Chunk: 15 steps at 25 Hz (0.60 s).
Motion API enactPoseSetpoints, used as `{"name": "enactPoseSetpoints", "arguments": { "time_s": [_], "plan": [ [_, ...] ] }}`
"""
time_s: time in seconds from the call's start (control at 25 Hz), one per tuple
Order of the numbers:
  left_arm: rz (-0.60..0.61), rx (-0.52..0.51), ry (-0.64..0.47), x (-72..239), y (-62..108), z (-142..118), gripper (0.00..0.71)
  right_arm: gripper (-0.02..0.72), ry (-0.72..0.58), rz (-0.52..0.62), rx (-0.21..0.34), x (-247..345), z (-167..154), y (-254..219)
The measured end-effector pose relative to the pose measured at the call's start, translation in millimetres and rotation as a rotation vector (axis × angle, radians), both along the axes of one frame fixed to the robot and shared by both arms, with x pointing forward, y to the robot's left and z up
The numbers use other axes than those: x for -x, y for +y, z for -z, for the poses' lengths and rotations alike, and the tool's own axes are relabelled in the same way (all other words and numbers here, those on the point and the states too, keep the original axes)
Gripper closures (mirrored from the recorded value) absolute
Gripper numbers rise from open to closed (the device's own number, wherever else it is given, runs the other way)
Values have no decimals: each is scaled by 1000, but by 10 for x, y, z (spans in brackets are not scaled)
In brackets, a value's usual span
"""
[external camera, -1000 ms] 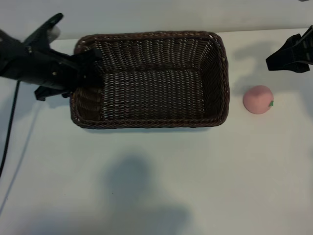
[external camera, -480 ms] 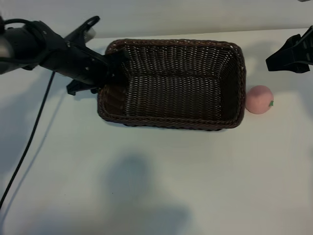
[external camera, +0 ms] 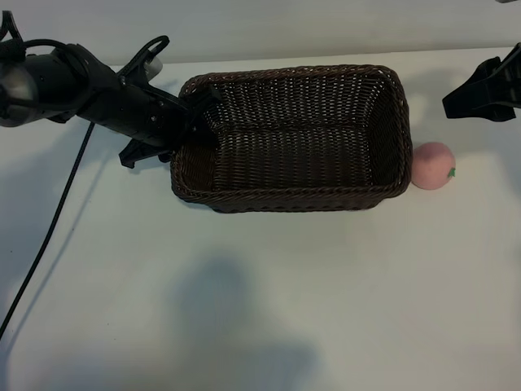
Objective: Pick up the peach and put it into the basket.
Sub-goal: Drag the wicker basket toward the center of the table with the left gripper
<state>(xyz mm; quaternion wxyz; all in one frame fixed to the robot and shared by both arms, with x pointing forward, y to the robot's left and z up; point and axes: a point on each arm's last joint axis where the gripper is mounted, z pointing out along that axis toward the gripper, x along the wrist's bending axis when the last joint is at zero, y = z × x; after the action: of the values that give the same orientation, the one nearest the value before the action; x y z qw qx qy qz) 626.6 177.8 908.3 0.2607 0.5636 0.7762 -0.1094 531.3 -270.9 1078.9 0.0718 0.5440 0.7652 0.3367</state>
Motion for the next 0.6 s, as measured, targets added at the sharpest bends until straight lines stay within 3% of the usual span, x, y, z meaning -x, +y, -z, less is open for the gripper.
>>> {"name": "enactPoseSetpoints", "arguments": {
  "time_s": [0.32,0.4,0.52,0.6],
  "plan": [
    [18,4,13,16,-7,0,370,180,1,0,0,1,0,0],
    [26,8,20,29,-12,-18,305,180,1,-1,0,1,1,1],
    [43,6,9,46,-10,-93,129,180,1,-1,0,1,1,1],
    [61,-7,-16,61,1,-192,59,180,2,-2,0,2,1,1]
  ]
}}
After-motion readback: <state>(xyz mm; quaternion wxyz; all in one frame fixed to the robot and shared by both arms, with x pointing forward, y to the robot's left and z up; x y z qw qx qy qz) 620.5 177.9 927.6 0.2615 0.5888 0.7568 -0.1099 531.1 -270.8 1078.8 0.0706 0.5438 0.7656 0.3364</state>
